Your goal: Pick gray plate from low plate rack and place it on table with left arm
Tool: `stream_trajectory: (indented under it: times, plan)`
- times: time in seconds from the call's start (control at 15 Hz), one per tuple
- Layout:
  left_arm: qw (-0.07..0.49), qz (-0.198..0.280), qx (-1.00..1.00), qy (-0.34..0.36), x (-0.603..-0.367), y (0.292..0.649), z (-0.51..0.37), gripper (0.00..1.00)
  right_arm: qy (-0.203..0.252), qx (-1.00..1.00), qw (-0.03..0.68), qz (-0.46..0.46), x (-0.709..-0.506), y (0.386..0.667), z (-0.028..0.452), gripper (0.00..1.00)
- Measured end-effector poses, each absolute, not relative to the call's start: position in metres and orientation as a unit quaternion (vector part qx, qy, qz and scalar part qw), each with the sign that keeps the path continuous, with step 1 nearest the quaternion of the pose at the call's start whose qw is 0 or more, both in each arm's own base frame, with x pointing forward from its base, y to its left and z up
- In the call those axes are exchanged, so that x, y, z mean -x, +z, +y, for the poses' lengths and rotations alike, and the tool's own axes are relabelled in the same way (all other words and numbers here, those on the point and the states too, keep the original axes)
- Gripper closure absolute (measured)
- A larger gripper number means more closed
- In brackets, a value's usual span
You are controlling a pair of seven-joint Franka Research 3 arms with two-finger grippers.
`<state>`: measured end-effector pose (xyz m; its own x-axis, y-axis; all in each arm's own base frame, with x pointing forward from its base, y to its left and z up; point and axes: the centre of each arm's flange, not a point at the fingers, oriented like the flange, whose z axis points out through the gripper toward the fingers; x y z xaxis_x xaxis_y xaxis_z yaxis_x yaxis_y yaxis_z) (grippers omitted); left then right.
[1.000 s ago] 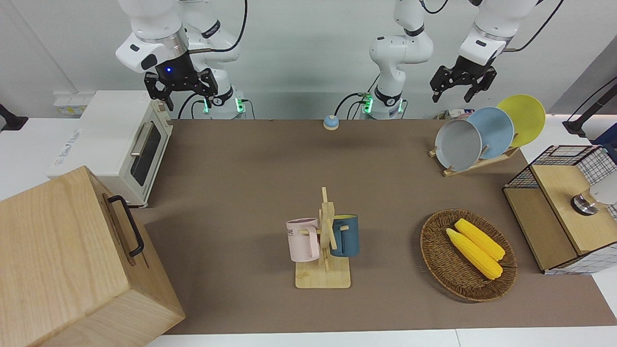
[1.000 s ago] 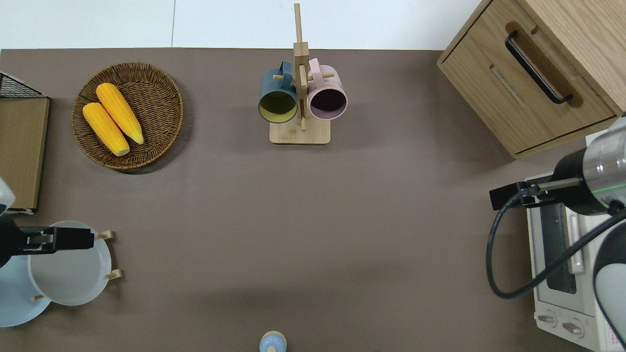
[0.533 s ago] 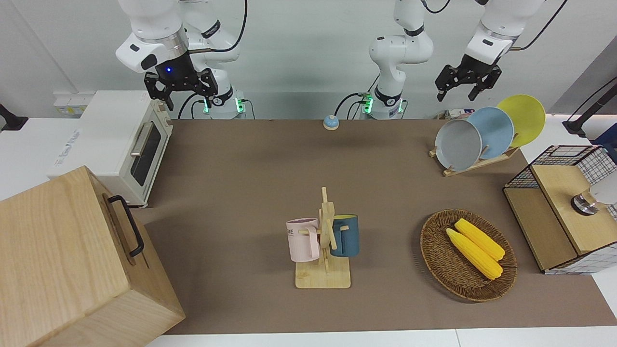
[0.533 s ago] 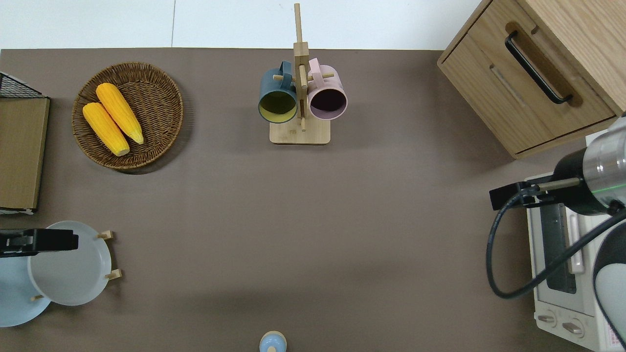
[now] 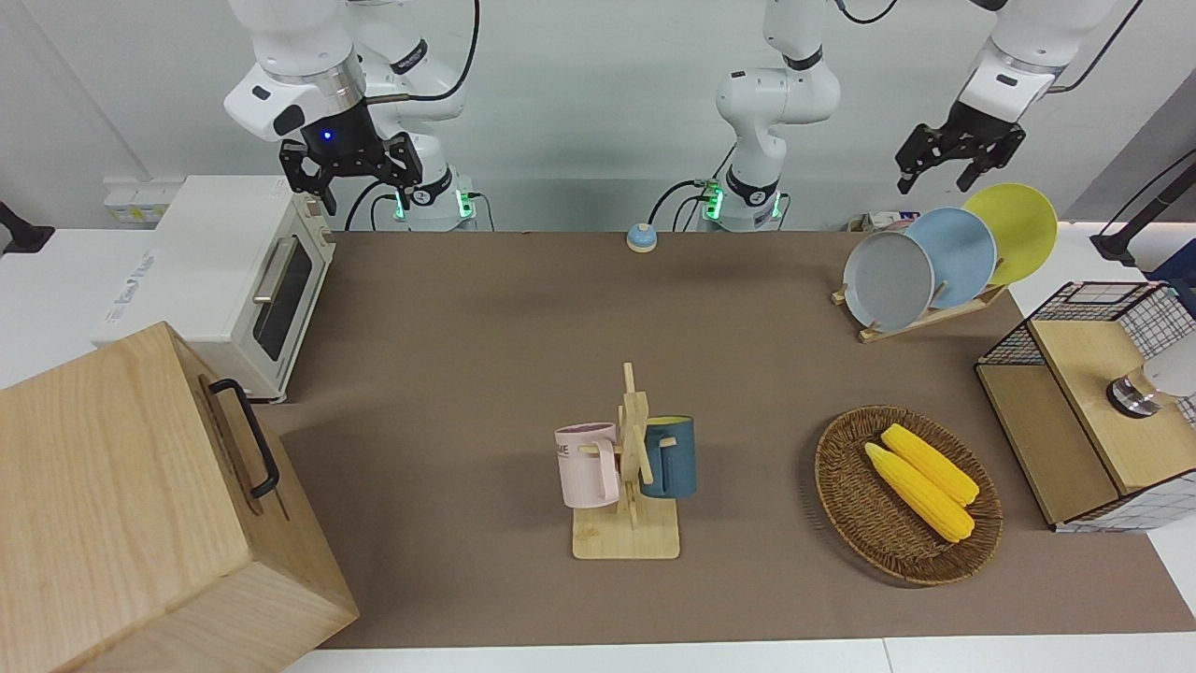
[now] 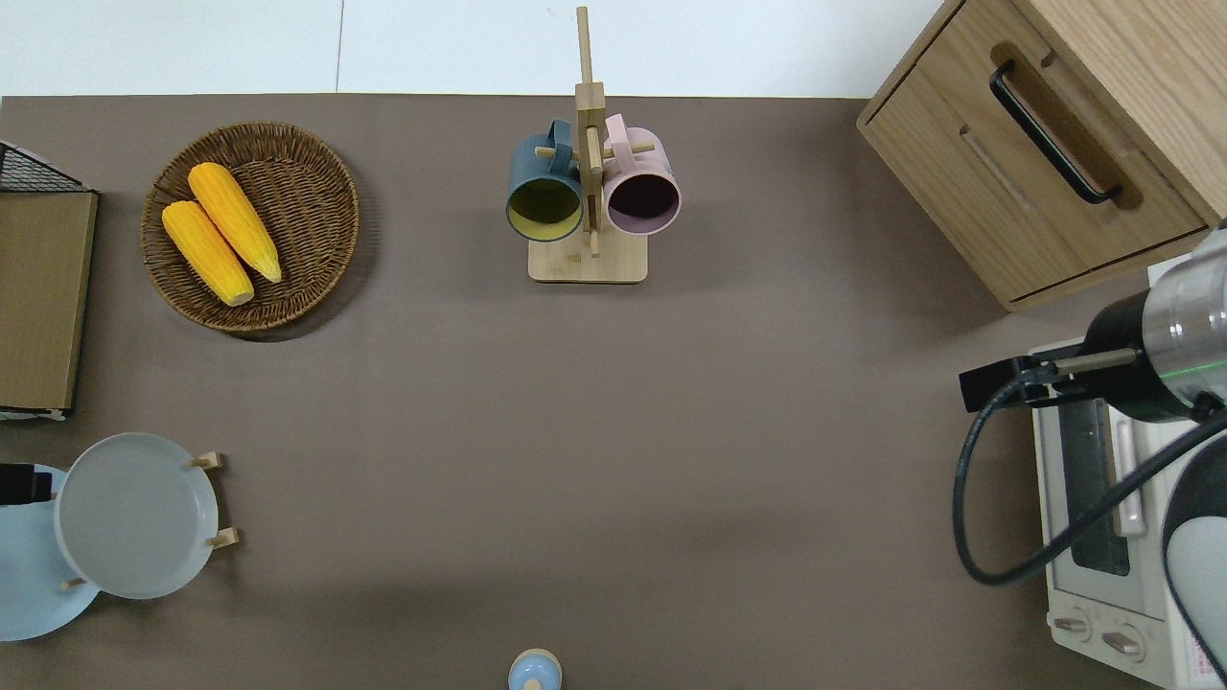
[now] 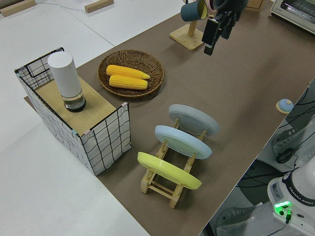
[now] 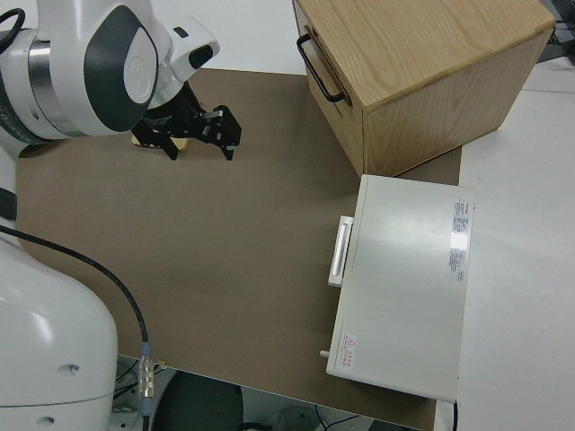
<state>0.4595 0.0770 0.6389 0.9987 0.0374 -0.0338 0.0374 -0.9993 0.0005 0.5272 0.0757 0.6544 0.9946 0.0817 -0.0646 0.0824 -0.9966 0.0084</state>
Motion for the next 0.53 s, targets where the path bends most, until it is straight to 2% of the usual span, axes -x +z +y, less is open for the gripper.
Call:
stream_trajectory:
  times: [0.53]
  plan:
    - [-0.006, 0.039, -0.999, -0.025, -0.455, 0.629, 0.108, 0.0, -0.032, -0.999, 0.006, 0.041, -0.527, 0.654, 0.076, 0.01]
